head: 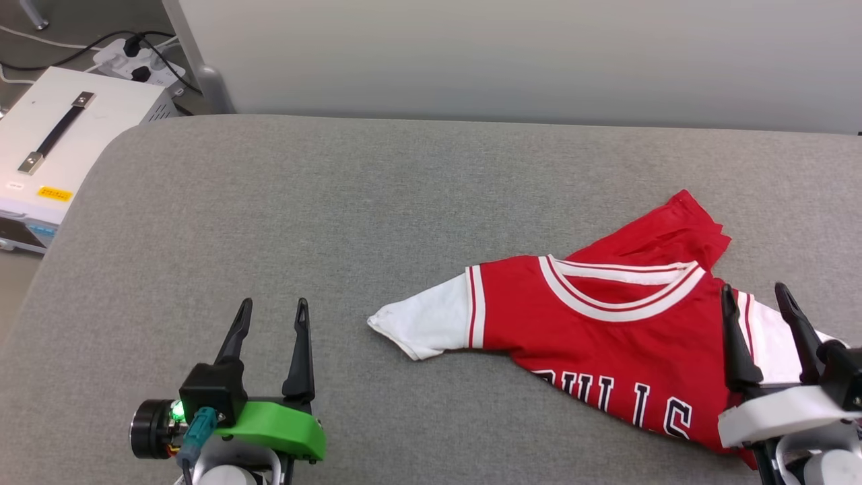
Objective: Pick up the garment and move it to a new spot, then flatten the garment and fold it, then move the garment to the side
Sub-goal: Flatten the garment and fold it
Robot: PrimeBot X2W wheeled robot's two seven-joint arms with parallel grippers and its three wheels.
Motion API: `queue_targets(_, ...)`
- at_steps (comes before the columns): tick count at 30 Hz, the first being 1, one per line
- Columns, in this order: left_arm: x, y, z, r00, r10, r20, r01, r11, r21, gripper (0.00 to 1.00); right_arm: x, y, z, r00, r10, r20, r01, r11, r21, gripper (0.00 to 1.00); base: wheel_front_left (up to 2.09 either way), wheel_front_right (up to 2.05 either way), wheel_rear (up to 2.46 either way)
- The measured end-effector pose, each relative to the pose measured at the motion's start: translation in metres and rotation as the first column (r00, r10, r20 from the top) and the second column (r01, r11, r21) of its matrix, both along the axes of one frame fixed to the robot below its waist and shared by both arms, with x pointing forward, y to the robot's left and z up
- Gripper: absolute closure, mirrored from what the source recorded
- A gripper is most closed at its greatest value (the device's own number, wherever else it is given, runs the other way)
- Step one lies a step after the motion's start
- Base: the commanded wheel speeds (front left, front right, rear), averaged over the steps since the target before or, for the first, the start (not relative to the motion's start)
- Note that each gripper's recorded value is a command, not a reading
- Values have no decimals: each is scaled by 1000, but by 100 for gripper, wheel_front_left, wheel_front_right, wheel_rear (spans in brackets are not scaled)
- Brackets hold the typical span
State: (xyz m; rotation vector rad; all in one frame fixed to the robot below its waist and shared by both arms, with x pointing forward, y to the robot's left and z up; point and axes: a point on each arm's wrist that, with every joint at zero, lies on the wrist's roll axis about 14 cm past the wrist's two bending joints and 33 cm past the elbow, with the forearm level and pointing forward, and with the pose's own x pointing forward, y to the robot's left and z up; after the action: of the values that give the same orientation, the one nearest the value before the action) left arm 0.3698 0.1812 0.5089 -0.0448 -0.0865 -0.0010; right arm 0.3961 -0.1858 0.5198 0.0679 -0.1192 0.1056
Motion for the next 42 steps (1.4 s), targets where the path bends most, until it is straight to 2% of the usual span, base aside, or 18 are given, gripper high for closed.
queue_targets(5,11,-4,11,997,-65,34,65,998,20,0,-10,-8,-4,999,-37,-11,37,999,-14,0,0,0,0)
queue_targets(9,38,-8,38,984,-149,100,139,985,100,0,-11,-8,-4,999,-45,-9,44,999,-28,0,0,0,0)
queue_targets(12,59,-15,47,970,-221,101,203,965,168,0,-12,-8,-6,999,-47,-13,47,998,-40,0,0,0,0)
queue_targets(15,79,-35,51,944,-327,39,313,926,210,0,-11,-9,-7,999,-51,-15,50,998,-49,0,0,0,0)
queue_targets(22,111,-74,50,855,-488,-179,517,830,208,0,-4,-13,-11,998,-62,-24,61,996,-61,0,0,0,0)
queue_targets(25,115,-93,32,776,-533,-336,608,775,174,0,0,-14,-16,997,-69,-36,67,996,-67,0,0,0,0)
queue_targets(31,124,-133,19,624,-586,-517,726,679,107,0,11,-15,-16,997,-71,-32,68,995,-76,0,0,0,0)
queue_targets(35,125,-151,-6,507,-575,-642,776,628,50,0,17,-17,-17,996,-79,-29,76,994,-83,0,0,0,0)
queue_targets(39,122,-161,-42,389,-538,-748,805,593,-8,0,23,-21,-22,995,-94,-41,90,992,-87,0,0,0,0)
queue_targets(42,119,-167,-68,319,-509,-799,824,566,-32,0,26,-26,-27,993,-110,-51,105,990,-89,0,0,0,0)
